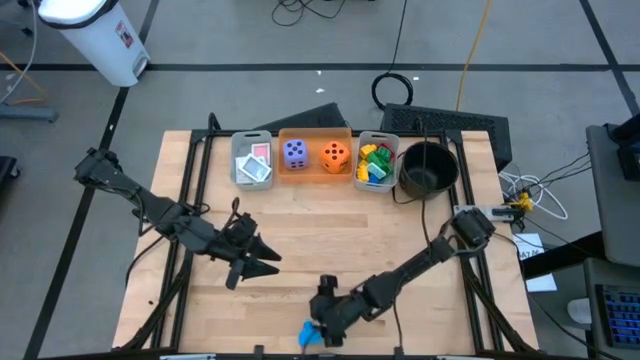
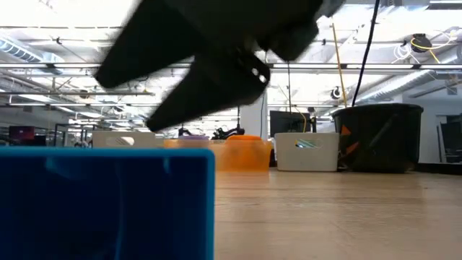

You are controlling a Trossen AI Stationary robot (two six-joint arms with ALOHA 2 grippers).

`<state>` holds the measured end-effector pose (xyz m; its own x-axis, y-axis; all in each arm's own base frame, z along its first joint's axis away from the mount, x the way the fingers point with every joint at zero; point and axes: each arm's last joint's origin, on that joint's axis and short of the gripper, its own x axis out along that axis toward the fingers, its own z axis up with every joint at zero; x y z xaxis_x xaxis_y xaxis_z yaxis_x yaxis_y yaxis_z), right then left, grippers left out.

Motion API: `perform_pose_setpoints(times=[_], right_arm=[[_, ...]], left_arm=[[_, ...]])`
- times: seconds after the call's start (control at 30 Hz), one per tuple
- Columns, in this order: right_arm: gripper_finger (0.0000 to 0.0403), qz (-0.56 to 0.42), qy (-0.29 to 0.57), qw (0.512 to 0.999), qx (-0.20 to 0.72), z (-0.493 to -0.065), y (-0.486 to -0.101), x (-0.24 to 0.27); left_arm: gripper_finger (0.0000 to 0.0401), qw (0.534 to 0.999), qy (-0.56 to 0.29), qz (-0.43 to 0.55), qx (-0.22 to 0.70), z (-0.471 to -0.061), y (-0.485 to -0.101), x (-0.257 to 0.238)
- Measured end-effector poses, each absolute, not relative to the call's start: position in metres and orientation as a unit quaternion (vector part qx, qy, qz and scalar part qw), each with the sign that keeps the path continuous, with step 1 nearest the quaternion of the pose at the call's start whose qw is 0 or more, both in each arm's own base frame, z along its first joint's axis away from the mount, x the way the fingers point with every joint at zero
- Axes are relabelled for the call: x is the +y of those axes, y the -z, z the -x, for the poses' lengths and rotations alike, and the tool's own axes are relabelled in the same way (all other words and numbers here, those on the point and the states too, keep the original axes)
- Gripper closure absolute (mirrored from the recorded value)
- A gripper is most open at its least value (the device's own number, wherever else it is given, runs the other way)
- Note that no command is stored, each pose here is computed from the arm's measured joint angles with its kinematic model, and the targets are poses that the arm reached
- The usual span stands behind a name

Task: Pick & Place Toys
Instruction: Put the blue game piece into the right gray bin

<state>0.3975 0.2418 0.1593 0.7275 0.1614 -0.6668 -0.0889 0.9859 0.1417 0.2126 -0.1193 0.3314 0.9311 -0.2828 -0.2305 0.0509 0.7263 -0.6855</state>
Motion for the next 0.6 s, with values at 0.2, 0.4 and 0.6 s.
perform_pose_setpoints(times=[0.2,0.4,0.6], right_arm=[[0.0099,-0.059,-0.128,0.932,0.334,-0.404,-0.166,0.245],[0.0099,-0.028,-0.150,0.937,0.313,-0.396,-0.169,0.260],[0.0099,-0.021,-0.138,0.937,0.320,-0.394,-0.160,0.264]], left_arm=[[0.0185,0.909,0.082,0.368,0.177,-0.212,-0.328,-0.119],[0.0185,0.909,0.082,0.368,0.177,-0.212,-0.328,-0.119],[0.0185,0.911,0.078,0.364,0.179,-0.212,-0.328,-0.119]])
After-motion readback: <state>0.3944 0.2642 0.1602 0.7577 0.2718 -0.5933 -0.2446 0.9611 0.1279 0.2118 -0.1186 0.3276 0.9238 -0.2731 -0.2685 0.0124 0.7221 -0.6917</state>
